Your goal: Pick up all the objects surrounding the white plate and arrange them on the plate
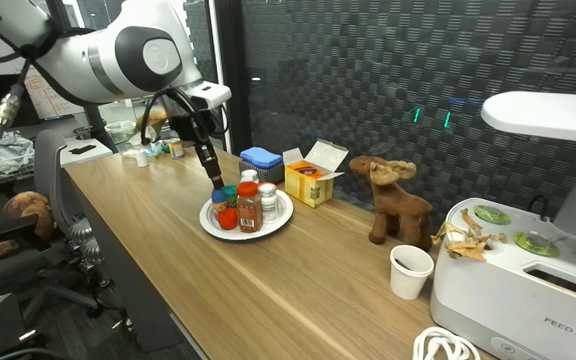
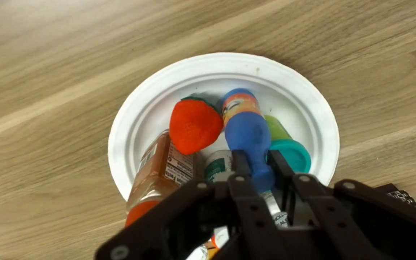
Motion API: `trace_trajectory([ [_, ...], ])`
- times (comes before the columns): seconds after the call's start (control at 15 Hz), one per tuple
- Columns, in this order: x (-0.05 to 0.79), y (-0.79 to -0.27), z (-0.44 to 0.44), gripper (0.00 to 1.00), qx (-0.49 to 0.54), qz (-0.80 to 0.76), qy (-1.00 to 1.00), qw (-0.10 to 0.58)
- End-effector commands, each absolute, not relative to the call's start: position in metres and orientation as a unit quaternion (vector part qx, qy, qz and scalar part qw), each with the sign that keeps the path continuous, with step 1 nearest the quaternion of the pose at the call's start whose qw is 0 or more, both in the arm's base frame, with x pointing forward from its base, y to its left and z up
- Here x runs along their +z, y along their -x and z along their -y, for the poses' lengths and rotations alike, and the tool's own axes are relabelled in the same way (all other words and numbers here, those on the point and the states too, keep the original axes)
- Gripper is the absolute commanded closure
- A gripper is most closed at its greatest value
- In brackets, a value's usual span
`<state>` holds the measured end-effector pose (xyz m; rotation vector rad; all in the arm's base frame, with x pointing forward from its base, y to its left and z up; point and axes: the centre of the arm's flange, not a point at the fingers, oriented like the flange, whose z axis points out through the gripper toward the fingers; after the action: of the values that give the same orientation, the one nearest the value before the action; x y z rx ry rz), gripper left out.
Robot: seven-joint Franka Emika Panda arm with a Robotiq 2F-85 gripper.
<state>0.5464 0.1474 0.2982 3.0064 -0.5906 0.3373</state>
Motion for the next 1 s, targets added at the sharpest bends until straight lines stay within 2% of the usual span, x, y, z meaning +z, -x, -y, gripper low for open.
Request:
trace_trajectory([
  [0.0,0.2982,-0.5466,-0.1533,0.95,0.122,0.190,-0.974,0.030],
  [0.53,0.2950,-0.5440,-0.1494,0.95,0.113,0.189,-0.975,0.031],
  [0.6,0.2961,-0.5438,-0.1494,0.55,0.115,0.190,-0.975,0.031],
  [0.67,0.2972,-0.5435,-0.1494,0.55,0.115,0.190,-0.975,0.031],
  [0.93,0.3004,-0.5409,-0.1472,0.25,0.119,0.193,-0.973,0.032],
])
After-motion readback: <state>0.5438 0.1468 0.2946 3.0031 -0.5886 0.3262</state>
